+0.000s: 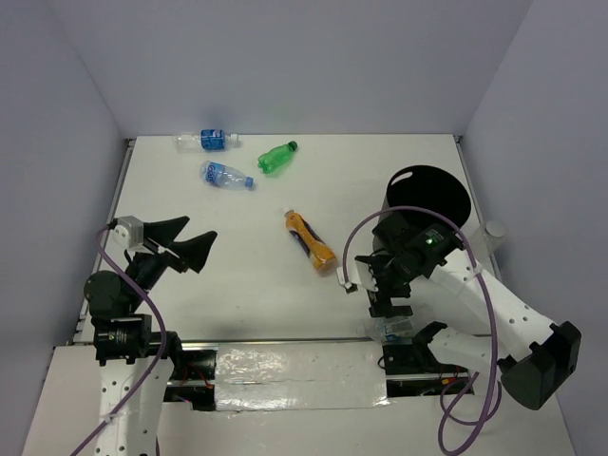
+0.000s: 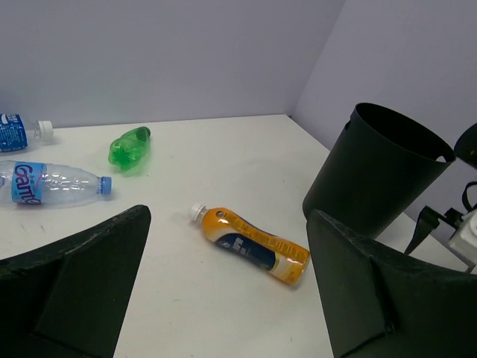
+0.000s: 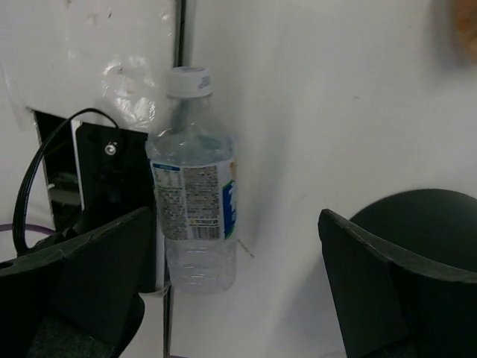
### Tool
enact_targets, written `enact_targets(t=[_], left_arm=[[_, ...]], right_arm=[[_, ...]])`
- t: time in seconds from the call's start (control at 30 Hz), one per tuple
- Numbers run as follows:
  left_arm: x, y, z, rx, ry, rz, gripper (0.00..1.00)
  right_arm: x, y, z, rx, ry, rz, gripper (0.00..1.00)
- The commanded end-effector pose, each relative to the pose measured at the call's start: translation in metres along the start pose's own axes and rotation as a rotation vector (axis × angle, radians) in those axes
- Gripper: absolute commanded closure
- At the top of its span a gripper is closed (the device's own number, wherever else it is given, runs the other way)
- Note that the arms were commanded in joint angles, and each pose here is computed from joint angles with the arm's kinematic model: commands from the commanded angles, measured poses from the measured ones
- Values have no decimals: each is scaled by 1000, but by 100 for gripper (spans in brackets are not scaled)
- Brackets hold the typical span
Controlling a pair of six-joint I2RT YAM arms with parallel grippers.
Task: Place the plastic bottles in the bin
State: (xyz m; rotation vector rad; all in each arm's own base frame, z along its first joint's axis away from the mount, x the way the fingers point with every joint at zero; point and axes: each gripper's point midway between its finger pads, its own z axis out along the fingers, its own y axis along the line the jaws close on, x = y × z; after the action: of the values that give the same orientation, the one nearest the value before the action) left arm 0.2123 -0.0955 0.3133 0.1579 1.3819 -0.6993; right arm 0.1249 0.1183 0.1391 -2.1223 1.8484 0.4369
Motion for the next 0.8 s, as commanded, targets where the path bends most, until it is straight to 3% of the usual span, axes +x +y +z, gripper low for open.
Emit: enact_targets(t=[0.0, 0.23, 0.33, 0.53, 0.77], left_arm=[[-8, -5, 2, 28, -26, 3, 1], [-7, -2, 2, 19, -26, -1, 1], [-7, -1, 2, 17, -26, -3, 1], [-7, -1, 3, 19, -26, -12, 1], [-5, 2, 4, 9, -23, -33, 1]], right_arm=[[16, 19, 7, -48, 85, -10, 0], [25, 44, 43, -125, 144, 7, 0], [38, 35, 63, -56, 199, 31, 0], [25, 34, 74, -50, 177, 74, 0], [25, 33, 93, -73, 308, 148, 3]])
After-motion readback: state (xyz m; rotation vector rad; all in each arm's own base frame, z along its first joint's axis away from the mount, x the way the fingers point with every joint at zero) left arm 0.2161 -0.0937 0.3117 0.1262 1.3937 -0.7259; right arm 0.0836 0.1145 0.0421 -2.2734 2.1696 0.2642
